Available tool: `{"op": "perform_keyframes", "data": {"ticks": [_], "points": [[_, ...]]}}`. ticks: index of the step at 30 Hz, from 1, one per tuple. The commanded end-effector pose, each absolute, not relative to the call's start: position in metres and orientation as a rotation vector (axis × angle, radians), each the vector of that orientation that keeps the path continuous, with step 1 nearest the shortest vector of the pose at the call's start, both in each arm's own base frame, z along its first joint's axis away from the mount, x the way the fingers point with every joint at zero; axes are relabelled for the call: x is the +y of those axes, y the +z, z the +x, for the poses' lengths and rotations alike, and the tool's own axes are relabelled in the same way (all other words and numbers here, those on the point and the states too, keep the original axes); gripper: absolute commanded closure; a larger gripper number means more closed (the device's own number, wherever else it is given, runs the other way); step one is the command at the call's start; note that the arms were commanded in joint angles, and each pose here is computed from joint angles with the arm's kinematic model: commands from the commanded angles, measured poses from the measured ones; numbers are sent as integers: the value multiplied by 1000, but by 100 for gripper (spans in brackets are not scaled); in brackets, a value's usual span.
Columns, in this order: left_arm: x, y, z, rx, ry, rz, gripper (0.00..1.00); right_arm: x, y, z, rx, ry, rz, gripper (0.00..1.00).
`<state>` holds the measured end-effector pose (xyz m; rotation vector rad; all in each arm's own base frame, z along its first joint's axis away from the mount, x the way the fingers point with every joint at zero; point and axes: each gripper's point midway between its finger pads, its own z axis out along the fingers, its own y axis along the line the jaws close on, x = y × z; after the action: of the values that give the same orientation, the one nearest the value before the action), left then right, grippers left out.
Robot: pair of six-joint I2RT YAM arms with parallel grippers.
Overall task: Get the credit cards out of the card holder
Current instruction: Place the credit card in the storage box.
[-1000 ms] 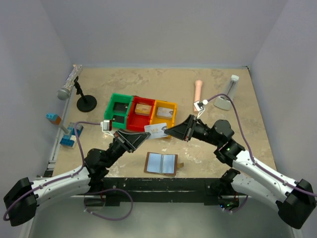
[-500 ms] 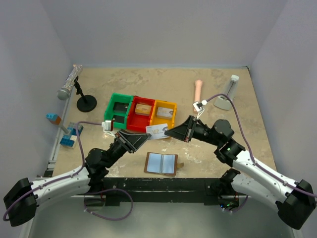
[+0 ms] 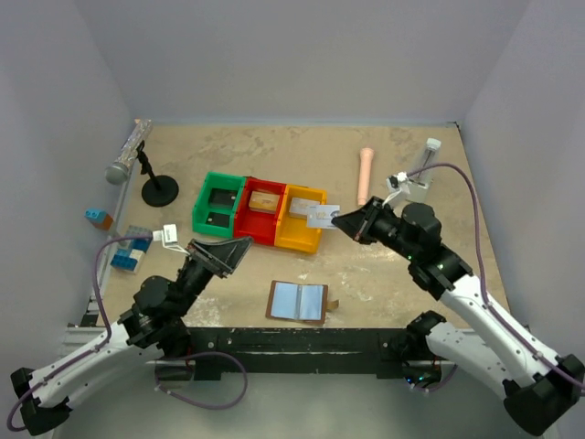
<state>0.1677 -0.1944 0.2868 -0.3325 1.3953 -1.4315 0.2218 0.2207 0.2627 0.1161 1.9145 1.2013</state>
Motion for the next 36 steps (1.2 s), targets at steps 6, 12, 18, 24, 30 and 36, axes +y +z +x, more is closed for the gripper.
{"op": "perform_keyframes", "data": {"ticks": [6,12,18,24,30,36], "points": [[-177,208,178,1707,-1108,-359,52,223,231,288,2062,972,202,100],[-170,195,176,1748,-1070,-377,52,249,209,317,2143,1024,258,100],[-168,190,175,1751,-1068,-386,52,268,188,344,2197,1035,293,100],[-167,186,177,1757,-1046,-385,52,274,178,368,2197,1001,344,100],[-168,184,177,1762,-1041,-378,52,275,165,381,2232,938,382,100],[-163,184,177,1761,-1013,-375,52,272,148,388,2262,882,407,100]]}}
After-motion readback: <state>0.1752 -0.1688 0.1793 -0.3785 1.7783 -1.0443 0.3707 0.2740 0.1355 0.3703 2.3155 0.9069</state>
